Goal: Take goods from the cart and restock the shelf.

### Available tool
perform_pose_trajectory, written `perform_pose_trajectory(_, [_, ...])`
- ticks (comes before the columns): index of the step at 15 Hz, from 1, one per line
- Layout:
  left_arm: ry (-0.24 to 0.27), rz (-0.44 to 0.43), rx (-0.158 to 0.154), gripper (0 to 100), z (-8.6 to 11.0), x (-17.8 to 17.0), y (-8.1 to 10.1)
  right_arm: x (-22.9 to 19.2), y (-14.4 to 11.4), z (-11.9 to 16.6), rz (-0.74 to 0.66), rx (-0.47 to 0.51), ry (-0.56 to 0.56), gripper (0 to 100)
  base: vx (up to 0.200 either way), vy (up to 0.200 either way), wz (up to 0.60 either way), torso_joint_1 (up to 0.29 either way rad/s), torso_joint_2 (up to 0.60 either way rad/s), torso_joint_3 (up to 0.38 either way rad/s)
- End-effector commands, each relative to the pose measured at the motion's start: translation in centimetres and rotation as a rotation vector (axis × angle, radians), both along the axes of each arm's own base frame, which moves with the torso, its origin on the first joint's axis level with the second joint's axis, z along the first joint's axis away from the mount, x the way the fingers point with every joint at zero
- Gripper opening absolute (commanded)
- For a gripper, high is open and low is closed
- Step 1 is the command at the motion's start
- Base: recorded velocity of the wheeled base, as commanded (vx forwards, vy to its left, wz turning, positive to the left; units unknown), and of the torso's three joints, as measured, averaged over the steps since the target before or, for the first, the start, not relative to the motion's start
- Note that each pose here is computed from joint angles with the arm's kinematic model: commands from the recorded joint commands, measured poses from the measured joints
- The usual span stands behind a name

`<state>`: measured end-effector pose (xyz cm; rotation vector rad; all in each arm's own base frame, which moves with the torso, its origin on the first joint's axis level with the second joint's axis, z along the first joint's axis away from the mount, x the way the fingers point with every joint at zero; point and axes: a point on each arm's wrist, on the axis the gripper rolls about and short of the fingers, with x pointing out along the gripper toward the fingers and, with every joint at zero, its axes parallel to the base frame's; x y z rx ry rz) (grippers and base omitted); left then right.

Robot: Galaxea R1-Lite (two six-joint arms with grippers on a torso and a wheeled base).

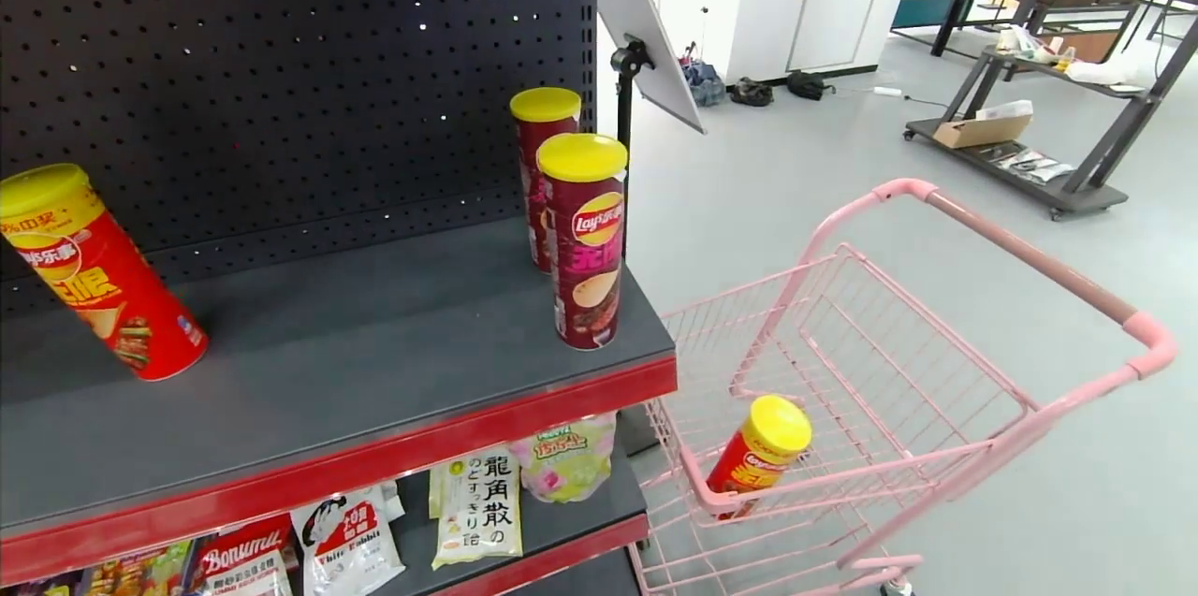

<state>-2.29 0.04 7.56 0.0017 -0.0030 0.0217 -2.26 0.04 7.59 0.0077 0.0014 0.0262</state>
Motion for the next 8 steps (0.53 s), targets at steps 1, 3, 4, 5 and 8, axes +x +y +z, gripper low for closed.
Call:
perform_pose_trajectory(1, [0.001, 0.0, 0.0, 100, 0.0, 0.01, 0.0, 0.0, 0.0, 0.0, 0.0, 0.002, -0.001, 100, 0.0, 0.0, 0.0, 0.0, 0.0, 0.0])
perform_pose_trajectory(3, [0.001, 0.0, 0.0, 100, 0.0, 0.01, 0.0, 0.0, 0.0, 0.0, 0.0, 0.002, -0.001, 100, 0.0, 0.0, 0.0, 0.0, 0.0, 0.0])
perform_pose_trajectory(4, [0.001, 0.0, 0.0, 100, 0.0, 0.01, 0.0, 0.0, 0.0, 0.0, -0.002, 0.003, -0.001, 100, 0.0, 0.0, 0.0, -0.11, 0.29, 0.154])
perform_pose_trajectory(5, [0.001, 0.0, 0.0, 100, 0.0, 0.01, 0.0, 0.0, 0.0, 0.0, 0.0, 0.002, -0.001, 100, 0.0, 0.0, 0.0, -0.139, 0.34, 0.193])
perform_pose_trajectory(8, [0.001, 0.0, 0.0, 100, 0.0, 0.01, 0.0, 0.0, 0.0, 0.0, 0.0, 0.002, -0.001, 100, 0.0, 0.0, 0.0, -0.128, 0.35, 0.207])
